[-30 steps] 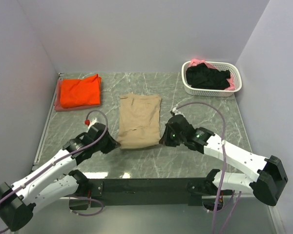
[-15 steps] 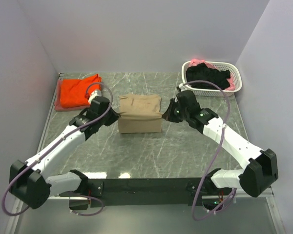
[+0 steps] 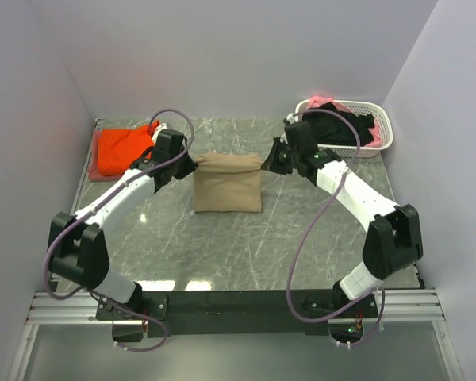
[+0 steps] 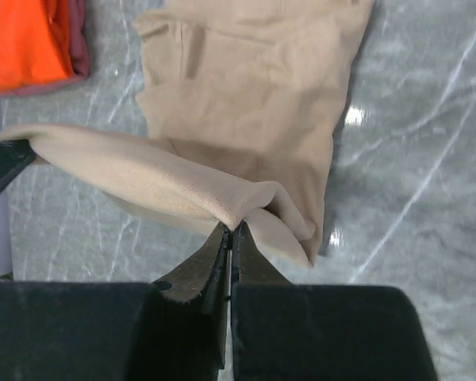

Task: Fold and stack the t-shirts
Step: Fold the tshirt

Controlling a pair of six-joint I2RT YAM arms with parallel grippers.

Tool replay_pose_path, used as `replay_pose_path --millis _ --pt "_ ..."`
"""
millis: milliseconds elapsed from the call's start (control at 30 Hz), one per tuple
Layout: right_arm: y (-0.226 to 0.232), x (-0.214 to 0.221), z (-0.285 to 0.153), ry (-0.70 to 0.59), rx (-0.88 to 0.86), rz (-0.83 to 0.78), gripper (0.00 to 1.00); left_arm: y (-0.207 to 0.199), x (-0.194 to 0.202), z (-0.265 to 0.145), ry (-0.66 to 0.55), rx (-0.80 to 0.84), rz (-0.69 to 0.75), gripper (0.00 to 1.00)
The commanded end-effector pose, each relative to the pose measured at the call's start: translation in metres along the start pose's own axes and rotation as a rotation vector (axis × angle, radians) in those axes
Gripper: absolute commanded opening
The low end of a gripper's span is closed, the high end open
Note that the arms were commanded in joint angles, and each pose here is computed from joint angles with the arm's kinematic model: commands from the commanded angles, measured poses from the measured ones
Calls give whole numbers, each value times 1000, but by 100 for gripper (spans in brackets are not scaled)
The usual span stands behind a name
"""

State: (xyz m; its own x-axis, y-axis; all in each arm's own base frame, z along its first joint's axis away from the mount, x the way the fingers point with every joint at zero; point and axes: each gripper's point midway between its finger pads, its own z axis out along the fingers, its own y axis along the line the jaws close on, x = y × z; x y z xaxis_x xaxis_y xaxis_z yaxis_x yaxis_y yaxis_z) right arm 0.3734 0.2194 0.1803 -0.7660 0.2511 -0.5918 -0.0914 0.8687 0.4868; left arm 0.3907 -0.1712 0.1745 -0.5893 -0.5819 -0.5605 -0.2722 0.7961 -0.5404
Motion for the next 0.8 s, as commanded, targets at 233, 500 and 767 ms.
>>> replay_pose_path --millis 233,500,767 --pt "-13 -60 53 -77 8 8 0 -17 -44 70 -55 -7 33 1" --pt "-19 -85 102 -122 -32 -31 0 7 -42 123 -63 -123 50 1" --pt "-30 -91 132 -113 -16 -15 35 14 -48 148 -38 -195 77 33"
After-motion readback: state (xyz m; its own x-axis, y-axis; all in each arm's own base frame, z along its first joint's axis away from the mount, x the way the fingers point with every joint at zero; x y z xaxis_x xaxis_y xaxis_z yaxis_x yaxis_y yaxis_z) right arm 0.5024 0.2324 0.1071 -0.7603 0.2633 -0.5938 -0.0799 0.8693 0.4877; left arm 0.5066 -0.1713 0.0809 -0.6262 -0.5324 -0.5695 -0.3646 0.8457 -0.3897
